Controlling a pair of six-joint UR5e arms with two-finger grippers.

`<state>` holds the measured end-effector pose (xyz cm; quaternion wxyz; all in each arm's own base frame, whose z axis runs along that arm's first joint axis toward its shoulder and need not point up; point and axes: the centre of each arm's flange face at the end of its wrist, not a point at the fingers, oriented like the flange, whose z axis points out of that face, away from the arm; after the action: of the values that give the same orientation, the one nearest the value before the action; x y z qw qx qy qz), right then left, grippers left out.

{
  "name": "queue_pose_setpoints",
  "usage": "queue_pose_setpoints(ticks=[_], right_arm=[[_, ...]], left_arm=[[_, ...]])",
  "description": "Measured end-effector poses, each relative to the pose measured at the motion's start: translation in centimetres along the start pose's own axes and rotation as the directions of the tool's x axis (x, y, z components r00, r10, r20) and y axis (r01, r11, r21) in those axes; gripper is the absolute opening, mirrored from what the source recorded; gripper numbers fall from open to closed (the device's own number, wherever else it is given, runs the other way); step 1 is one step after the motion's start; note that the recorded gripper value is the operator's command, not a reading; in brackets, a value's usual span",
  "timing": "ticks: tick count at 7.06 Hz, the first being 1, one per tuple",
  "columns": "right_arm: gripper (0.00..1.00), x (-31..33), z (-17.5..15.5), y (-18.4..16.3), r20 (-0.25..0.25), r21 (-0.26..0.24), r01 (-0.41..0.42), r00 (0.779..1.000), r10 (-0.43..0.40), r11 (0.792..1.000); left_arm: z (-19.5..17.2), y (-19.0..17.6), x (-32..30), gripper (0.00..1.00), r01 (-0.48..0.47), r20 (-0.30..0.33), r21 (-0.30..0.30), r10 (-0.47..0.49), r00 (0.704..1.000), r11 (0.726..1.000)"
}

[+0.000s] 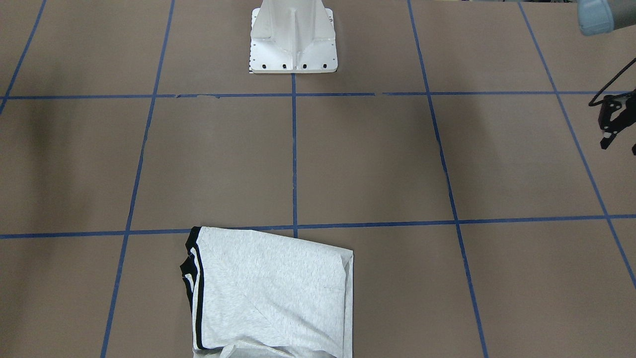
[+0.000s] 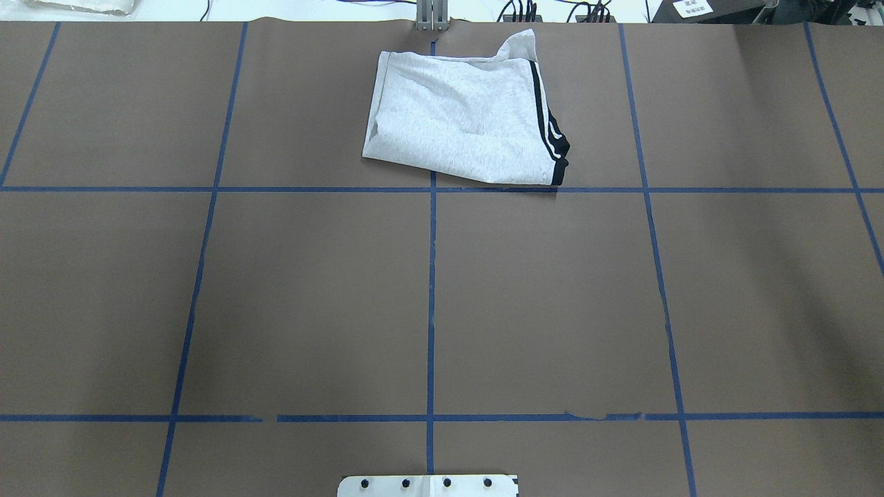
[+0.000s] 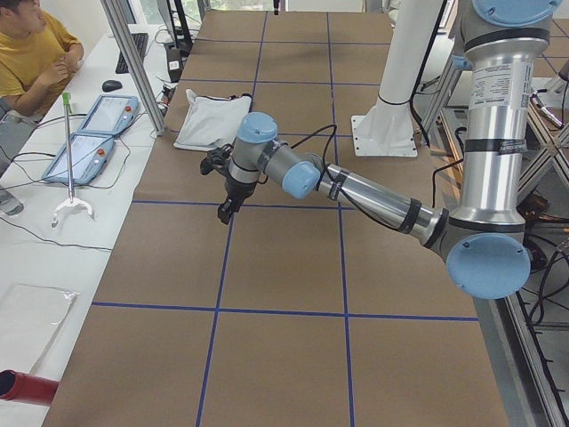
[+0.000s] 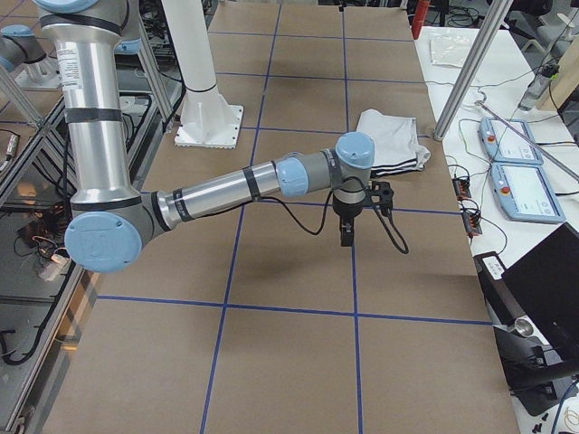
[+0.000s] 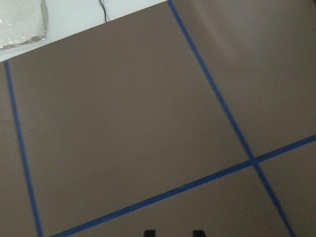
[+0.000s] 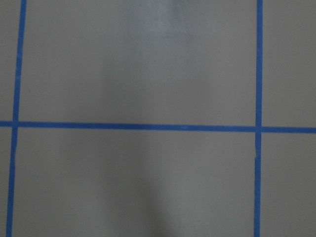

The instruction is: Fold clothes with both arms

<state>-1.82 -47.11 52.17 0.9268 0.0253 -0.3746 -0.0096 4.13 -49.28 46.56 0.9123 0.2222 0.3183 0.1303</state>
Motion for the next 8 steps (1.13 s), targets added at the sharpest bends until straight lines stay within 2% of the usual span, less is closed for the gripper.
queue_pose_setpoints(ticks=[2,4,6,8], right_arm=[[1.00,1.3,0.5,1.9,-0.002,-0.021,0.039,0.999,-0.039,0.999],[1.00,1.9,0.7,1.9,-0.003,-0.025,0.039,0.999,-0.039,0.999],[1.00,3.4,1.0,1.6,0.003,-0.029,0.020,1.000,-0.020,0.999],[1.00,4.9,1.4,1.7,0.034,-0.040,0.007,0.999,-0.005,0.999]], left_arm=[[-1.2,4.1,-5.0,1.00,0.054,-0.038,-0.022,-0.054,0.998,0.998],[-1.5,8.1,-8.7,1.00,0.015,-0.037,-0.044,-0.017,0.999,0.999],[-1.0,9.3,-9.7,1.00,0.017,-0.037,-0.060,-0.020,0.999,0.998],[-0.7,9.8,-9.9,1.00,0.022,-0.039,-0.067,-0.025,0.999,0.998]])
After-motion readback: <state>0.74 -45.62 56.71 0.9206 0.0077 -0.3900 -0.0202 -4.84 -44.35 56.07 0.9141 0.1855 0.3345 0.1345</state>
